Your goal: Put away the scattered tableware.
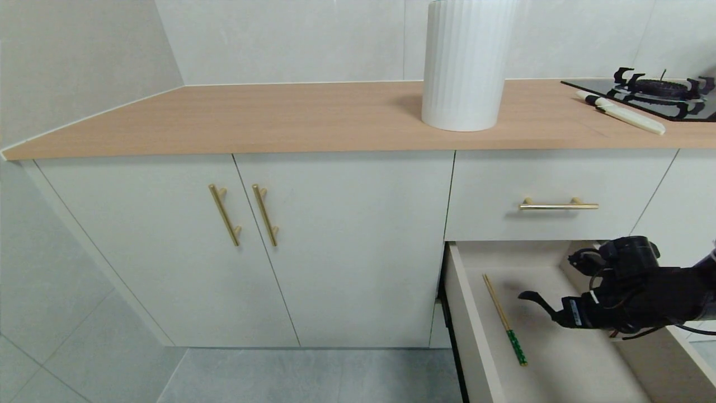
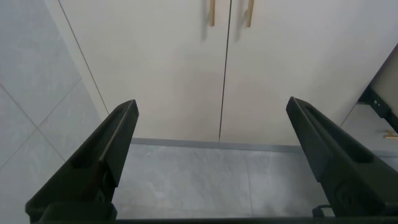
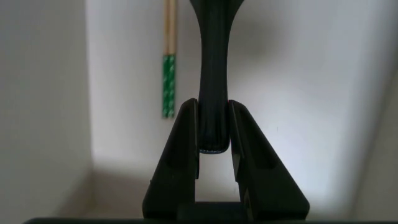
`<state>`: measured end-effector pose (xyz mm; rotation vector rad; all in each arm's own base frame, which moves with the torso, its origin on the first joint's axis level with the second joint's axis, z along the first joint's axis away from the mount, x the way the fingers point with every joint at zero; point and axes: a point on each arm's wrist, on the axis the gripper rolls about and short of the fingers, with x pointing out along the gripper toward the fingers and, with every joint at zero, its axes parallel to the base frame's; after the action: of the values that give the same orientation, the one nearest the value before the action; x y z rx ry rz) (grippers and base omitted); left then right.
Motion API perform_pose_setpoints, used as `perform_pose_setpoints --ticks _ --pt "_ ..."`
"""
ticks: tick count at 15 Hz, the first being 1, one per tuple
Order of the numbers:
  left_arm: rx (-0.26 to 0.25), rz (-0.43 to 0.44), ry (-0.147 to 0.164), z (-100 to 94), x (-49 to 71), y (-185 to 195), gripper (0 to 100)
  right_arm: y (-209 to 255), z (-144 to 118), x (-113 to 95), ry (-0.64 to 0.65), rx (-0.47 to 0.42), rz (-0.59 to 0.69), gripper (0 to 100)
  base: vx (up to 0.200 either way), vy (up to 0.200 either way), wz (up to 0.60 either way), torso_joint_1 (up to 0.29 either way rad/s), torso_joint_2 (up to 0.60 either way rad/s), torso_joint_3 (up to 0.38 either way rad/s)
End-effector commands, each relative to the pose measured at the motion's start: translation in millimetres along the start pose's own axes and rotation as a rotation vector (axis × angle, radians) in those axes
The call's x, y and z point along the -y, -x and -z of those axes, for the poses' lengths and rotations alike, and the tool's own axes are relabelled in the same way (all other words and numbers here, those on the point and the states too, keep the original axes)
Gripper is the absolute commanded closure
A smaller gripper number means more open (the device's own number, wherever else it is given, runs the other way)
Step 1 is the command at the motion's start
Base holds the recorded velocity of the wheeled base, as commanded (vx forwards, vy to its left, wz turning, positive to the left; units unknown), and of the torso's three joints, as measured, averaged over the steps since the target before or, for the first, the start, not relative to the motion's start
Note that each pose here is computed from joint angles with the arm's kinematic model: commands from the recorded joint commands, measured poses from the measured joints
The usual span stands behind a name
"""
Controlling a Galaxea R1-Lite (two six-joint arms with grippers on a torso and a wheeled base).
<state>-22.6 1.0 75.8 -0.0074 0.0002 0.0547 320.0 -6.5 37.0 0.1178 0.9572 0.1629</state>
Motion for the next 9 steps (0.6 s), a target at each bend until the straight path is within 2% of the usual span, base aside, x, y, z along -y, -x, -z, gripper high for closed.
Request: perform_pose_setpoints --ticks 1,4,9 --pt "0.000 -0.001 0.000 0.0 0.0 0 0 -29 14 6 -0.012 -0.060 0.004 100 0.000 0.000 0.00 0.000 0.00 0.000" --pt "0.000 -0.001 0.000 0.0 0.0 0 0 -51 23 11 -0.010 -0.075 0.088 100 0.000 0.000 0.00 0.000 0.00 0.000" --pt "0.000 -0.001 0.000 0.0 0.0 0 0 -61 25 13 -0.007 -0.063 0.104 100 0.000 0.000 0.00 0.000 0.00 0.000"
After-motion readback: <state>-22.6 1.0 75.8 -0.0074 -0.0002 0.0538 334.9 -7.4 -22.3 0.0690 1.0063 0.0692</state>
